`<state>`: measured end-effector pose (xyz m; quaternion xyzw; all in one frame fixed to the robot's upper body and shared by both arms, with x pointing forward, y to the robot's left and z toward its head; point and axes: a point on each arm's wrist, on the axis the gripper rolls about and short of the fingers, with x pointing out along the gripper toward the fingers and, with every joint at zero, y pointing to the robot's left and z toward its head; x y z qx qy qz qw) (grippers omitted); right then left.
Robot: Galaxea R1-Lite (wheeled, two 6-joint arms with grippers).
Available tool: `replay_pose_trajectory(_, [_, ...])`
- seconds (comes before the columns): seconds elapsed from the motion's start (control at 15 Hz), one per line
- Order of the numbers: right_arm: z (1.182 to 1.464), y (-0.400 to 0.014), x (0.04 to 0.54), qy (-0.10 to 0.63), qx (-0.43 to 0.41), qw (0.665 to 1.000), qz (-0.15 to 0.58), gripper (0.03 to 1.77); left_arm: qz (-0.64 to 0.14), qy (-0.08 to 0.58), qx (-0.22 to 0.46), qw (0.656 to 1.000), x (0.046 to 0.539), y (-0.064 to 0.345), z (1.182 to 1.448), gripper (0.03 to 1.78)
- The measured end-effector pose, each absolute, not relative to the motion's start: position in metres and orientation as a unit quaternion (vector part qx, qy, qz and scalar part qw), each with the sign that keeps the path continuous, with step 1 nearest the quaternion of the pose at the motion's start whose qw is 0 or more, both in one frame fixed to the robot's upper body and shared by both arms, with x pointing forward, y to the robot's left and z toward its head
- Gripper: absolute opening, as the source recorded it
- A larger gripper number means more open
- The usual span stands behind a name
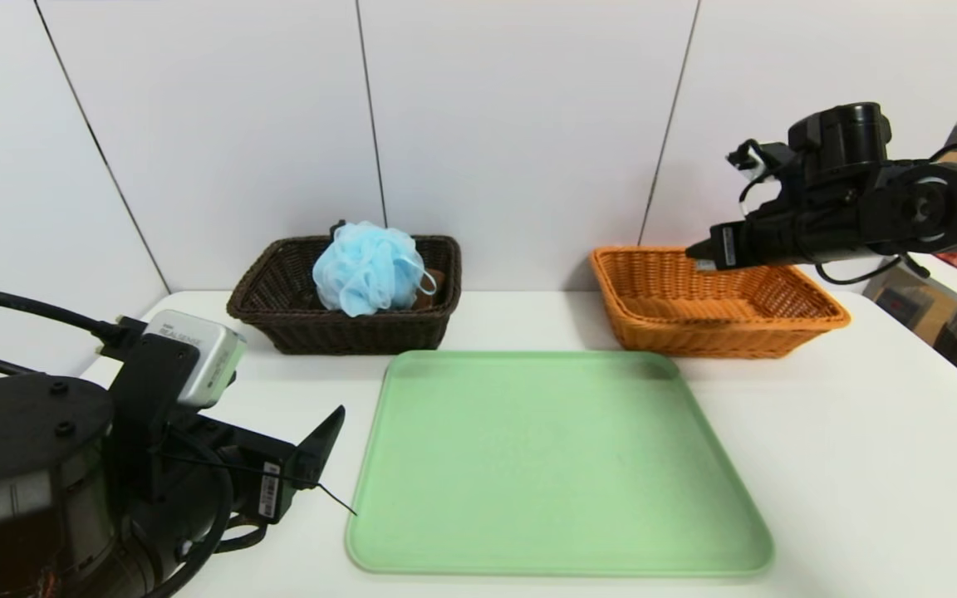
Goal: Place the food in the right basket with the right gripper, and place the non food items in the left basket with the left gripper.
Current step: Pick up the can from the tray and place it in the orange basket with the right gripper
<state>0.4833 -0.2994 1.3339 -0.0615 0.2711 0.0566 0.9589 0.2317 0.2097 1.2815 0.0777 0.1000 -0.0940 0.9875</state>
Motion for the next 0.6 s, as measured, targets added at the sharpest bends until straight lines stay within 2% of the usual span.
replay_pose_trajectory(0.6, [1.319, -0.296, 0.505, 0.299, -0.051, 0.951, 0.058, 1.05, -0.094, 0.101, 0.078, 0.987, 0.231, 0.210, 1.281, 1.69])
